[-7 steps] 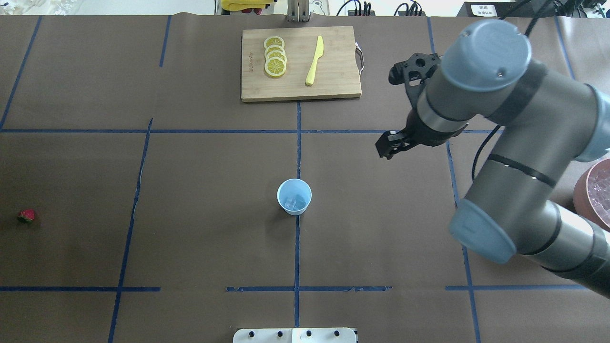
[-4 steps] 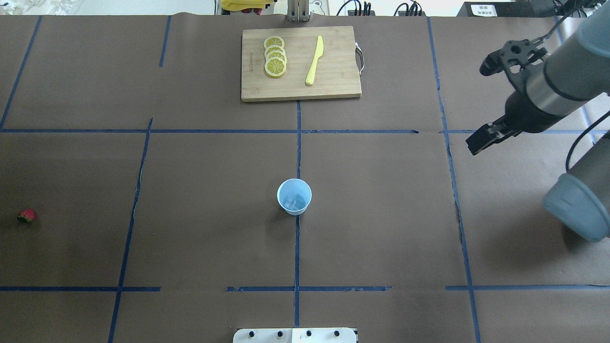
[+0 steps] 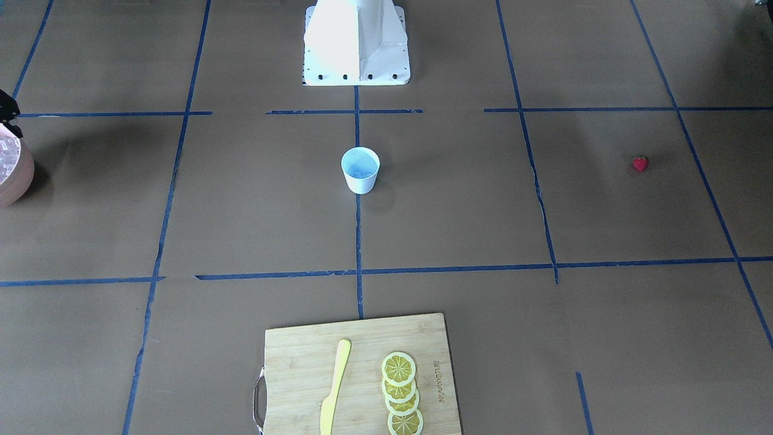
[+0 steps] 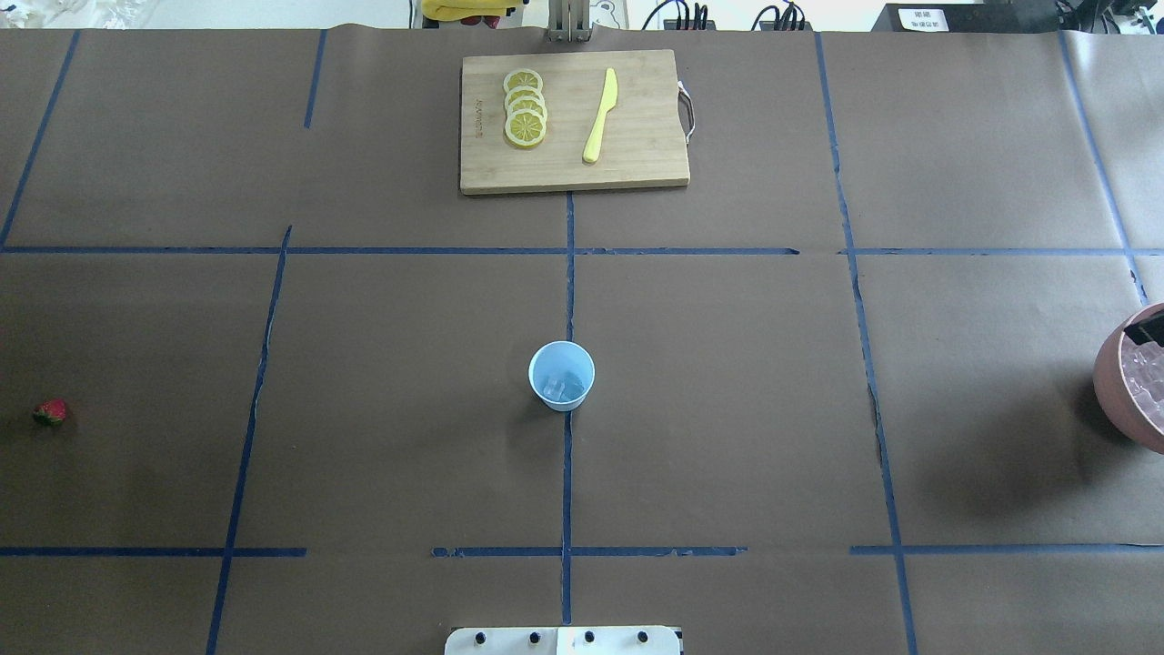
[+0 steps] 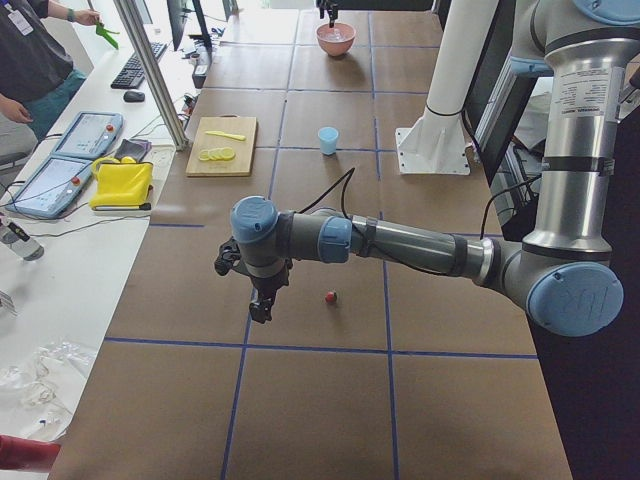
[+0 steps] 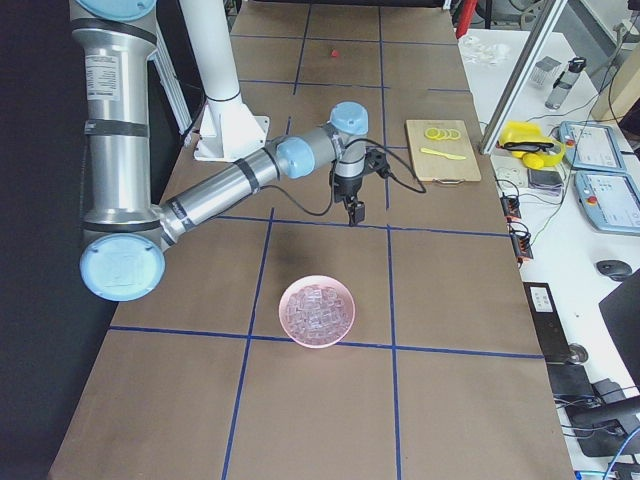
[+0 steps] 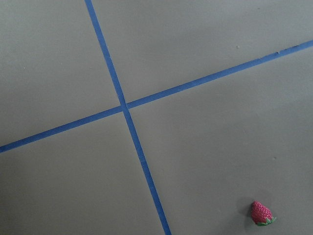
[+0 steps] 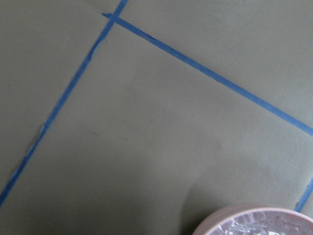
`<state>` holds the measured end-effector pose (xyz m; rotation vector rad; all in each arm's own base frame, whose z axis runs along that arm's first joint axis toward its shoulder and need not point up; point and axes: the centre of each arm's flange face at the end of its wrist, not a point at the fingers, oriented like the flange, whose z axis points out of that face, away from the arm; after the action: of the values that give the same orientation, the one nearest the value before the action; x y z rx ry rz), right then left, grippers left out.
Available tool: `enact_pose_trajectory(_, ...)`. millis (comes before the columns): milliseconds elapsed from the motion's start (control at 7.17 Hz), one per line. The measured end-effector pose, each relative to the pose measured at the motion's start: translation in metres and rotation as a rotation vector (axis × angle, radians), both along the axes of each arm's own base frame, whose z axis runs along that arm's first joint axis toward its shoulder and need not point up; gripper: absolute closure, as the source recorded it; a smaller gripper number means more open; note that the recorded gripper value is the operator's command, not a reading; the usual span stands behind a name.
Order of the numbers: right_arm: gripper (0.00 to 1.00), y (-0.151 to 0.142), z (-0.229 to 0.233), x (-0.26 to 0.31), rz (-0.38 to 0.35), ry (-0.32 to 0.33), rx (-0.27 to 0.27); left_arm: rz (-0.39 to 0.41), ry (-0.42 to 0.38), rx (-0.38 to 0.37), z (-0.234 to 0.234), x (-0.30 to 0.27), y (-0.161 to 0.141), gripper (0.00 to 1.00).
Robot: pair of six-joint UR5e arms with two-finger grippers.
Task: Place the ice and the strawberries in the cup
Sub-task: 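Lower the right gripper into the bowl and grasp another ice cube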
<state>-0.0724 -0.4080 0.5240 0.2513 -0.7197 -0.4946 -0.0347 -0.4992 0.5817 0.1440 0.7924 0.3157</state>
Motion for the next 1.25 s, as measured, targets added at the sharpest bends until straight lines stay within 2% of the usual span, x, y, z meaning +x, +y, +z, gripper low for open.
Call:
enact_pose_trajectory(279,0.04,0.023,0.085,0.022,-0.012,0.002,0.038,0.000,0.001,0.002,-0.001,0.000,0.000,0.00)
enact_pose_trajectory(418,0.04,0.029,0.110,0.026,-0.011,0.002,0.049,0.000,0.001,0.003,-0.002,0.000,0.000,0.00)
enact_pose_trajectory(836,0.16,0.036,0.148,0.029,-0.010,0.022,0.015,0.000,0.001,0.005,-0.002,0.000,0.000,0.00)
enact_pose_trajectory(1254,0.23,0.037,0.156,0.029,-0.010,0.030,0.003,0.000,0.001,0.005,-0.002,0.000,0.000,0.00)
